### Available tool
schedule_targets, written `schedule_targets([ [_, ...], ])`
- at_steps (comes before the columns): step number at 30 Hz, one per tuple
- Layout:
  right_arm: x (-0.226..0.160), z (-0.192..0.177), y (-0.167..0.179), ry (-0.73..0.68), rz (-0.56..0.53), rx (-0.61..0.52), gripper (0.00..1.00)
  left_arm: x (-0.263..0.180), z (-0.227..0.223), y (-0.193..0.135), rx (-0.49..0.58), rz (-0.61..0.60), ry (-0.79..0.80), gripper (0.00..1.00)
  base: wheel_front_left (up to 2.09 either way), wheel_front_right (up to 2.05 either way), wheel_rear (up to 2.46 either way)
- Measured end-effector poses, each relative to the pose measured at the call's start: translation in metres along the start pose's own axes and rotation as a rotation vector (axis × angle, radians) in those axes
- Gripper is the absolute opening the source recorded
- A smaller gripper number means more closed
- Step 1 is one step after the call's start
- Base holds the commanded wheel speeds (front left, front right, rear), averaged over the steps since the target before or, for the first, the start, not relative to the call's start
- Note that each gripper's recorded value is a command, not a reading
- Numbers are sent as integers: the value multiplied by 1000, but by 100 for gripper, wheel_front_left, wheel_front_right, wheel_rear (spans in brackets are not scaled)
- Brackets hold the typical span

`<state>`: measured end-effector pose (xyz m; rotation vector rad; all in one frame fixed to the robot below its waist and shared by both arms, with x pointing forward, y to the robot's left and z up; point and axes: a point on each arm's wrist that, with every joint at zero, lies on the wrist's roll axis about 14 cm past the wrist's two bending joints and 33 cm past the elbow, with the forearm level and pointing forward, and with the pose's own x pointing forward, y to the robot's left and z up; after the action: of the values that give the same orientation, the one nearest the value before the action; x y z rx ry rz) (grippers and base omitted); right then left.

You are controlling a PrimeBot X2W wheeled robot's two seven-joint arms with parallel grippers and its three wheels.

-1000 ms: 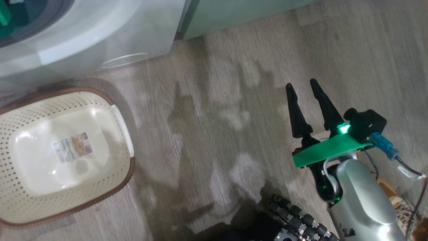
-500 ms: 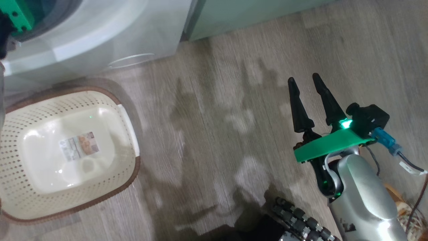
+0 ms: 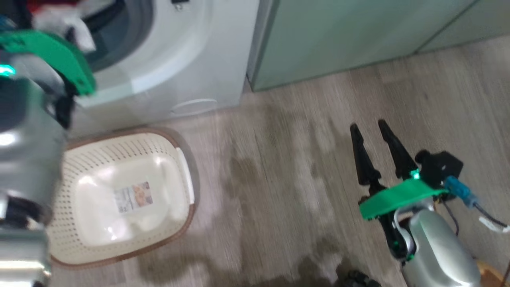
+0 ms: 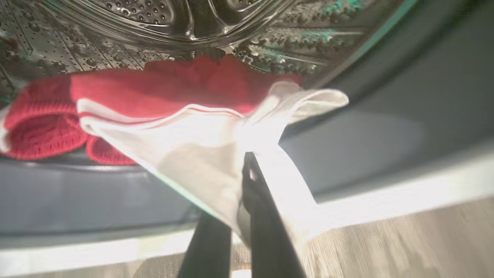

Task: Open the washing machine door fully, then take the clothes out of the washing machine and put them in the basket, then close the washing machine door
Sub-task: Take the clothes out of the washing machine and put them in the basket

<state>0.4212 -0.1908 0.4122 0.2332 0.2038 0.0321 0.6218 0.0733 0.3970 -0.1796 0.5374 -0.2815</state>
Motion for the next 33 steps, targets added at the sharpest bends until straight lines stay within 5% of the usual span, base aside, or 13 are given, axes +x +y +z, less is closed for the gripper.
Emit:
schedule_targets([
  [16,-42,13,33,-43,100,0,100,-119,-74,-23,92,-33,-5,0,0,0,0],
  [33,-29,5,55,-12,185,-25,100,-192,-235,12,-27,71,417,0,0,0,0],
])
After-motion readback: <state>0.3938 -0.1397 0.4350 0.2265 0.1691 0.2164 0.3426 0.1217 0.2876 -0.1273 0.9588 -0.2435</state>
